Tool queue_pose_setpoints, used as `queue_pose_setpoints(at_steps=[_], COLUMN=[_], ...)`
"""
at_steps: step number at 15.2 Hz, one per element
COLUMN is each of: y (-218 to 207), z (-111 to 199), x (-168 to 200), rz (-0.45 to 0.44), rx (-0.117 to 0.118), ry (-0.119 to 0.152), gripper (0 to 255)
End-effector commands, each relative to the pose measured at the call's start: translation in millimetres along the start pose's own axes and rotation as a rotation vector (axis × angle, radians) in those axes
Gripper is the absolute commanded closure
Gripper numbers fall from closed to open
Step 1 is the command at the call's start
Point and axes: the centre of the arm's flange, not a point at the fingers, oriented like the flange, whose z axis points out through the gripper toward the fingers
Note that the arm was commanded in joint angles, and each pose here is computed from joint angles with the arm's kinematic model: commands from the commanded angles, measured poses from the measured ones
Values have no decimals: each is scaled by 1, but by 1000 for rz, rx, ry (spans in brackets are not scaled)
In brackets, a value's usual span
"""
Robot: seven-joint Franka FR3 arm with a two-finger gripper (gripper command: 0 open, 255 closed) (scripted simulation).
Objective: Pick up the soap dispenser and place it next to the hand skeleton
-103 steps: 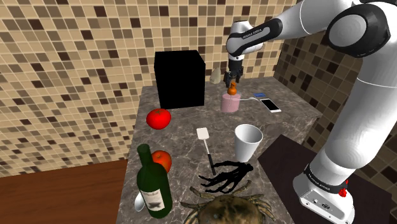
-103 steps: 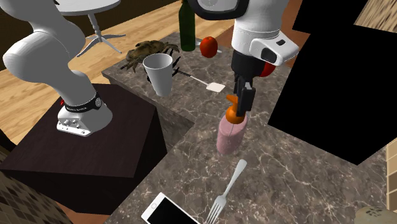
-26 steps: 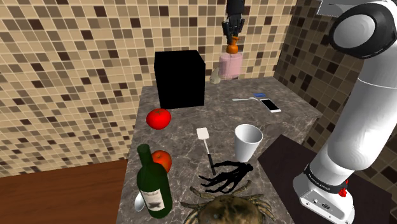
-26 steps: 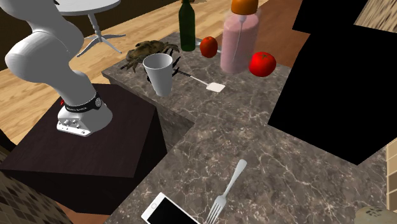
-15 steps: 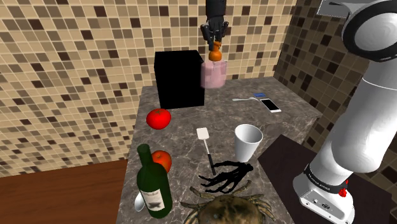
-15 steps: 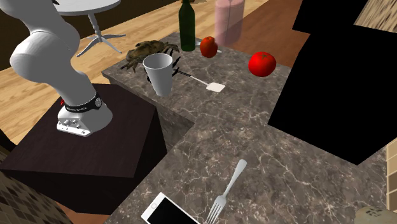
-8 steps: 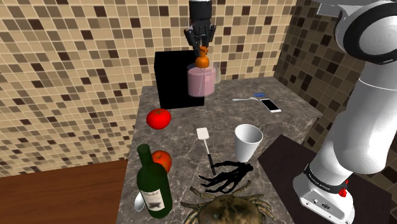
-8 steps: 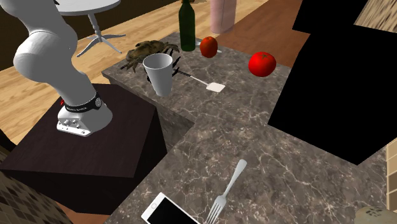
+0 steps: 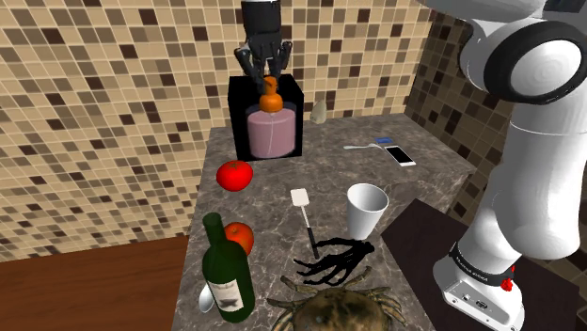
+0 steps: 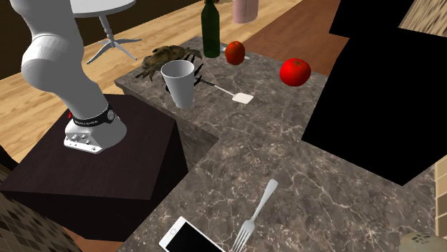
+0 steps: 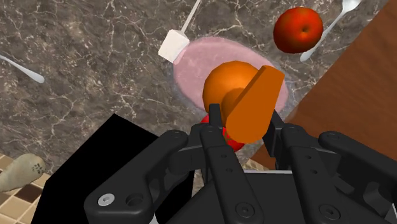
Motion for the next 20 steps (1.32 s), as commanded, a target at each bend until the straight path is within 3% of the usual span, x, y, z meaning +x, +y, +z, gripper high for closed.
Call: queue_pose_setpoints(at_steps=[1,4,20], y=[-25,-58,-60], z=[-2,-3,82], x=[-3,-8,-7], rz=[2,2,2], rx=[0,0,0], ry=[0,0,0], gripper=[255,255,255])
